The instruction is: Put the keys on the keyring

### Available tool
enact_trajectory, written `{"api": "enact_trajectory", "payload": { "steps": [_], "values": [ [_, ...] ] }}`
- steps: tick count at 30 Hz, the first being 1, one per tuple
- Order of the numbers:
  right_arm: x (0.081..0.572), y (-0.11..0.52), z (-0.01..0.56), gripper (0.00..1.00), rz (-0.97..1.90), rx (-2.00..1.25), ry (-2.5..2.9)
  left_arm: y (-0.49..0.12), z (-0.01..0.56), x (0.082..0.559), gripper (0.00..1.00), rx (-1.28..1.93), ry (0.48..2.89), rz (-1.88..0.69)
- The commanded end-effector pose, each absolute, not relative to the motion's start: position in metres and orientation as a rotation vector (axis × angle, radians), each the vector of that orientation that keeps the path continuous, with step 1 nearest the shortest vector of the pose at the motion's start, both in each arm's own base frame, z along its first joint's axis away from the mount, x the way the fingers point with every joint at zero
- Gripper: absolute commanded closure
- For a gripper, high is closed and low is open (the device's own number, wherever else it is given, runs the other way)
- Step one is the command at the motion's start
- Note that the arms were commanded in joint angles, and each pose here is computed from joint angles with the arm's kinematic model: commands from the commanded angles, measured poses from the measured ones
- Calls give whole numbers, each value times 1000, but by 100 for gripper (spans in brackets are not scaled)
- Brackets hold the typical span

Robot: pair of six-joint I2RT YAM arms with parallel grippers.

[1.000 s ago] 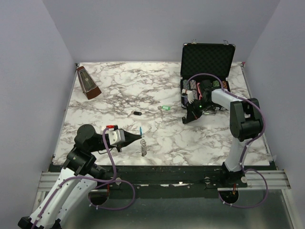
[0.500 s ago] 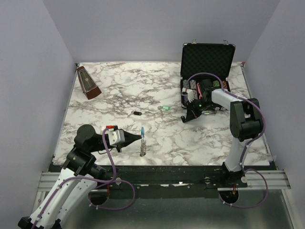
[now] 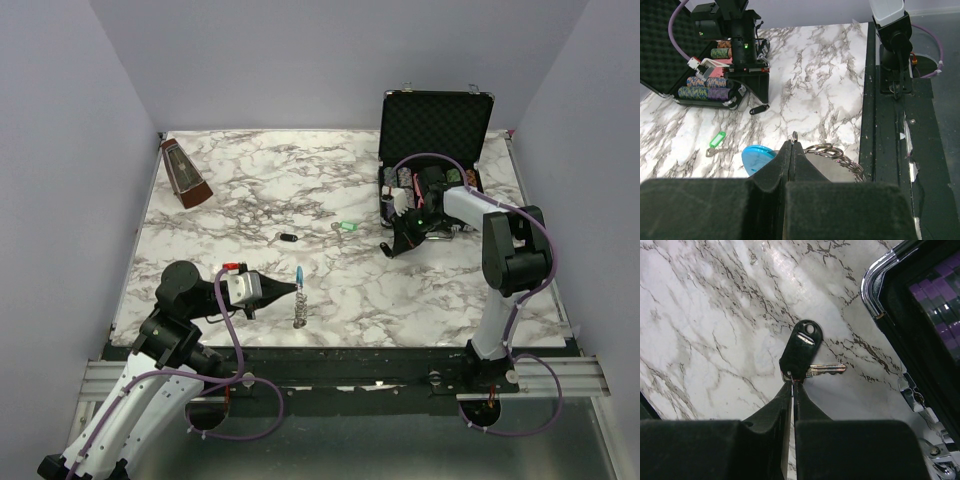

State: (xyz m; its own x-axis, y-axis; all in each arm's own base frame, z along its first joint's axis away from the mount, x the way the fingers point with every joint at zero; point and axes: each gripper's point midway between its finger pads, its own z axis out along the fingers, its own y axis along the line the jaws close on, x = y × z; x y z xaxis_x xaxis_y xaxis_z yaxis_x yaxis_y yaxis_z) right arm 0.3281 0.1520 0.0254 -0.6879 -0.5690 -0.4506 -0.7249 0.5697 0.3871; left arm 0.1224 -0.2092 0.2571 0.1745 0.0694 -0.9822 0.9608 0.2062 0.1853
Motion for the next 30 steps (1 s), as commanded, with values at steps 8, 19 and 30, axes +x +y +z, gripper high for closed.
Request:
{"api": "enact_trajectory", "payload": {
  "steps": [8, 19, 30],
  "values": [
    [327, 151, 27, 83, 788, -1092, 2515, -210, 262, 119, 100, 1180, 1165, -899],
    [325, 152, 25, 82, 800, -1090, 2528, -210, 263, 119, 100, 1180, 1163, -898],
    [322, 152, 21, 82, 813, -1090, 2544, -209, 263, 119, 100, 1178, 1165, -896]
  ]
}}
